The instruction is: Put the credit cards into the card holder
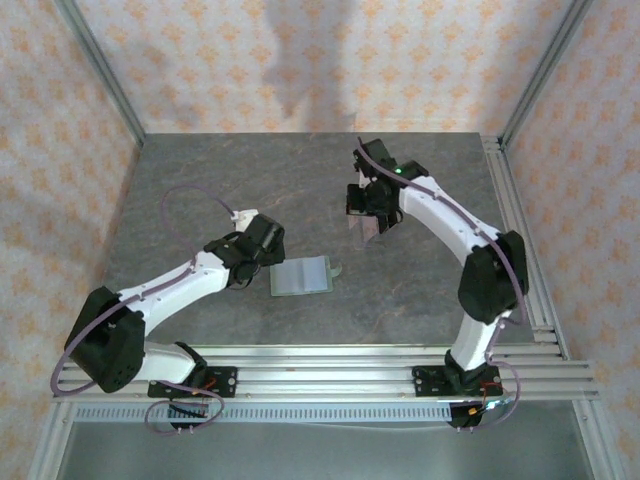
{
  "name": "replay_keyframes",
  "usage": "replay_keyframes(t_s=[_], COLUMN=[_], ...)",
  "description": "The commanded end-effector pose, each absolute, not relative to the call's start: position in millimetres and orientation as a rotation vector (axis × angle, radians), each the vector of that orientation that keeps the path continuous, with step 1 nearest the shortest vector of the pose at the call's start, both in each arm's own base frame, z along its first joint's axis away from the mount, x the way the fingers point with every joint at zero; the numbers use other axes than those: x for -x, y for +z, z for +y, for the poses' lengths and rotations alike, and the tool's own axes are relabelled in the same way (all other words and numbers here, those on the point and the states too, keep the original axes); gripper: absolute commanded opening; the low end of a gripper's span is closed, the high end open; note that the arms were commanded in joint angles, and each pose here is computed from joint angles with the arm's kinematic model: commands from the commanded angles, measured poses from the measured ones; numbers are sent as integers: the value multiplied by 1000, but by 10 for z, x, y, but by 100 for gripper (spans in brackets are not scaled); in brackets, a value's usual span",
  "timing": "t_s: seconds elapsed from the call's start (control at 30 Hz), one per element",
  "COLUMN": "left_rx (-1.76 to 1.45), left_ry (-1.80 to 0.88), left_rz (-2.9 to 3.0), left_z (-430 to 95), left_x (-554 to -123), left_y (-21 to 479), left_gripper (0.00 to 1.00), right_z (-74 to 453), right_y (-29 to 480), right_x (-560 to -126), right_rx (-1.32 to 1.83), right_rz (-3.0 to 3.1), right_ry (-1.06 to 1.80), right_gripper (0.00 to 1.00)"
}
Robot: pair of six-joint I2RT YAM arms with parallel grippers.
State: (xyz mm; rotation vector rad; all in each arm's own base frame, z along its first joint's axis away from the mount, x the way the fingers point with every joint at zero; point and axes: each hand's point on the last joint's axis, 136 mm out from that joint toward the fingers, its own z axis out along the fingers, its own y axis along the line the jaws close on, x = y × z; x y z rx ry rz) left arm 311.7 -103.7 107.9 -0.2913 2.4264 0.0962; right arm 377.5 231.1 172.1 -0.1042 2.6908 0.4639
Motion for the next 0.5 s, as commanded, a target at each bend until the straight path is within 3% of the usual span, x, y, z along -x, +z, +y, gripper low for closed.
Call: replay_keyframes(t_s=[0.0, 0.23, 0.47], left_rx=[223, 118, 91], left_ry=[181, 95, 2], left_rz=[2439, 2518, 2559], left_z=[-936, -1076, -1195], left_x=[-3014, -2915, -2793], left_y=[1053, 889, 699], left_gripper=[100, 99, 98], right_z=[2486, 3045, 3267], right_y=[1913, 1937, 1514], right_x=[-3639, -3209, -2875], right_rx=[56, 15, 10], right_rz=[2618, 2405, 2391], right_ry=[705, 1184, 1241], right_gripper=[0, 0, 0])
